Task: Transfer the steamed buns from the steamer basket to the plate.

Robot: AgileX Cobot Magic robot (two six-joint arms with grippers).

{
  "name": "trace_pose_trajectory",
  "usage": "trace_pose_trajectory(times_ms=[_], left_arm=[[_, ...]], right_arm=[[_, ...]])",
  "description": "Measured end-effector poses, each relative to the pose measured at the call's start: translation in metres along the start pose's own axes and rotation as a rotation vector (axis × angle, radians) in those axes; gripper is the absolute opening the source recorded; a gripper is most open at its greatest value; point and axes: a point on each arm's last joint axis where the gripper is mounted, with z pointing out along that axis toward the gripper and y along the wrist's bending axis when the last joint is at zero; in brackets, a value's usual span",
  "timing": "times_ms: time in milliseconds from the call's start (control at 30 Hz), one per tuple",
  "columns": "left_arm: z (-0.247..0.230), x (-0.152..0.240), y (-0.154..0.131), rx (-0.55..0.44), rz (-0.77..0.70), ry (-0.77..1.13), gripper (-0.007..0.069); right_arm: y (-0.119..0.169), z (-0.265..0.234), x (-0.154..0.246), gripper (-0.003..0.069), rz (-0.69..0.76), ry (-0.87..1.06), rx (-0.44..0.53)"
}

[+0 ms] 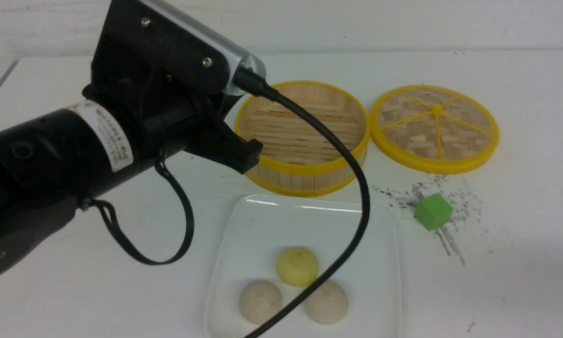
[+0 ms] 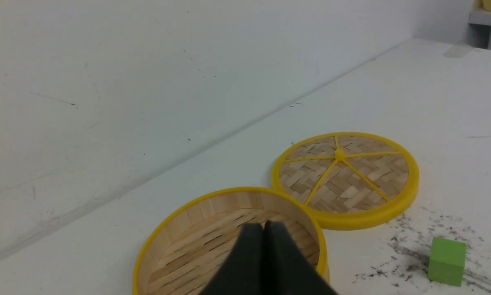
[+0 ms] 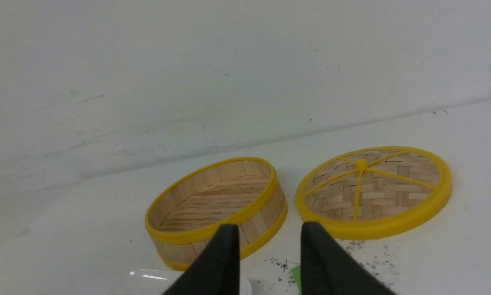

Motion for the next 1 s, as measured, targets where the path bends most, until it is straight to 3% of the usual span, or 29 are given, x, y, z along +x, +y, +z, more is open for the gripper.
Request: trace_pose_trajectory(times_ms=[467, 533, 700, 800, 867, 1000], left_arm=[[0.0, -0.006, -0.001, 0.016, 0.005, -0.066, 0.0011], [0.0, -0.006, -0.001, 0.016, 0.005, -0.066, 0.0012], [0.0, -0.006, -0.002, 0.017, 0.005, -0.069, 0.0015], [0.0, -0.006, -0.002, 0.017, 0.005, -0.069, 0.0016], [0.0, -0.006, -0.002, 0.017, 0.005, -0.069, 0.0016], [0.0, -0.006, -0.002, 0.017, 0.005, -0.07, 0.0016]], right_arm=[[-0.001, 0.0, 0.001, 0.0238, 0.024, 0.012, 0.007], [-0.001, 0.0, 0.003, 0.0238, 0.075, 0.035, 0.011], [0.001, -0.001, 0.018, 0.0238, 0.368, 0.179, 0.015], [0.001, -0.001, 0.022, 0.0238, 0.406, 0.205, 0.018], [0.0, 0.0, 0.023, 0.0238, 0.373, 0.194, 0.019], [-0.009, 0.005, 0.033, 0.024, 0.163, 0.151, 0.045]])
